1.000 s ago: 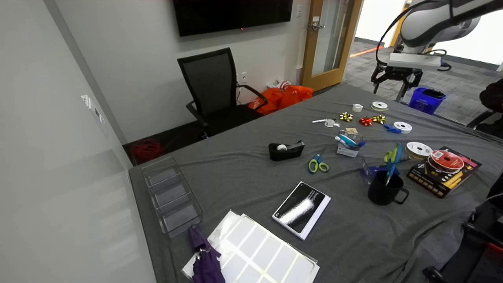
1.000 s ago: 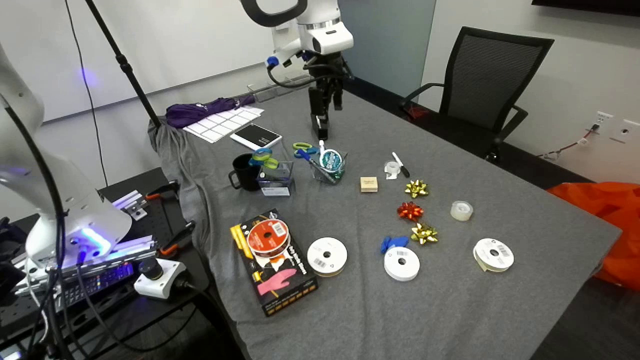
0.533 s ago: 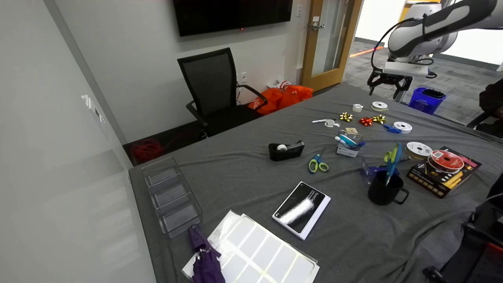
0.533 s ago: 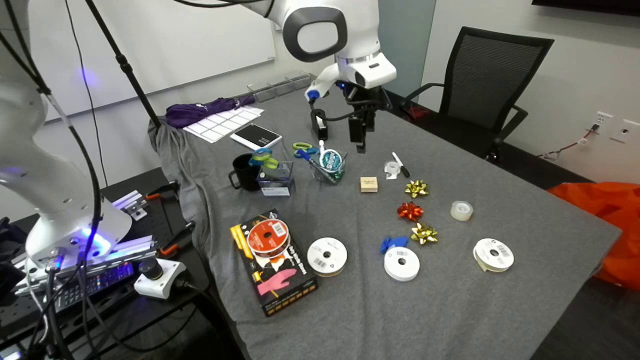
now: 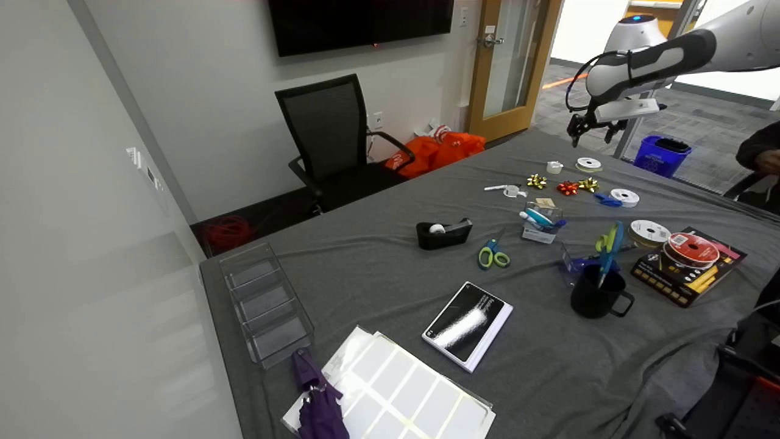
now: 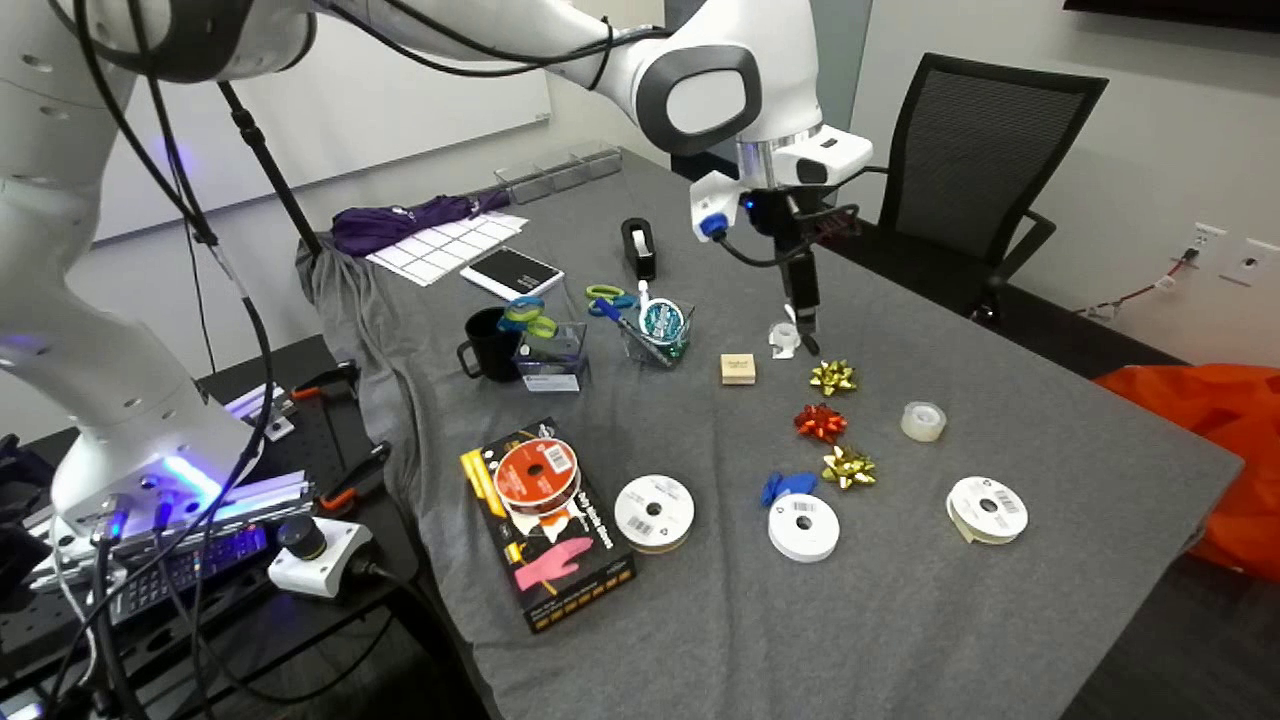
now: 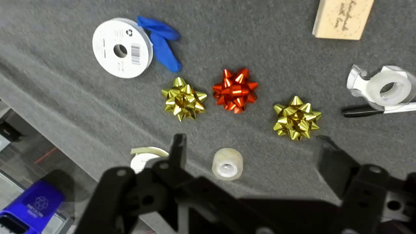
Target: Put the red ribbon on top of the red disc.
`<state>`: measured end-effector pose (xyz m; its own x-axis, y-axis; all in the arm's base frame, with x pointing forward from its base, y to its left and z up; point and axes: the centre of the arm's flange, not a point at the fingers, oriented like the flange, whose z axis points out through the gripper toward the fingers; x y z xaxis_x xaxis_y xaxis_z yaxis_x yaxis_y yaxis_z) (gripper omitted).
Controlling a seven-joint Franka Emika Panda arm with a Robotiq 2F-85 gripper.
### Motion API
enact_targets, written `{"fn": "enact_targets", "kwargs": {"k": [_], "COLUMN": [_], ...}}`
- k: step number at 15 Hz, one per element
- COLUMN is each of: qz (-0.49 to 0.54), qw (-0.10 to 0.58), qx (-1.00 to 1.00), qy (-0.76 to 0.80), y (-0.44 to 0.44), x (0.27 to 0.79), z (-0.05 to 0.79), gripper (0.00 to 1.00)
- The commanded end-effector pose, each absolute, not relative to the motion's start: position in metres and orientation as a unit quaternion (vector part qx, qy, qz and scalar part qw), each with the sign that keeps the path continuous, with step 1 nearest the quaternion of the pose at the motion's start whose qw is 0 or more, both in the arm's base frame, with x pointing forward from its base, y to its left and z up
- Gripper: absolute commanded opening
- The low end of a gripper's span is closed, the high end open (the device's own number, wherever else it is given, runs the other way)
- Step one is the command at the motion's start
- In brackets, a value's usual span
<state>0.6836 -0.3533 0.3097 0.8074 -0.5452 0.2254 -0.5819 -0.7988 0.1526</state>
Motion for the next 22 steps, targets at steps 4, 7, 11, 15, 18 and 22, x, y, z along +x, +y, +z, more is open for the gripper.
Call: {"fn": "enact_targets", "kwargs": {"k": [4,7,11,15,18,22], "qz": [0.091,0.083,0.085,0.086,0.089,0.077], "qw": [0.113,0.099,0.023,-0.054,-0.08,-0.047], "qx": [0.947,0.953,0.967,0.972,0.972,0.972], "qy": [-0.286,-0.273,-0.24,-0.213,-0.202,-0.219], "y": [-0.356,-0.358,-0.366,-0.378,-0.389,-0.391], "x": [0.691,0.691,0.693,0.688,0.683,0.686], "z": [0.308,0.303,0.266,0.232,0.209,0.187], "gripper": [1.0,1.0,1.0,1.0,1.0,1.0]}}
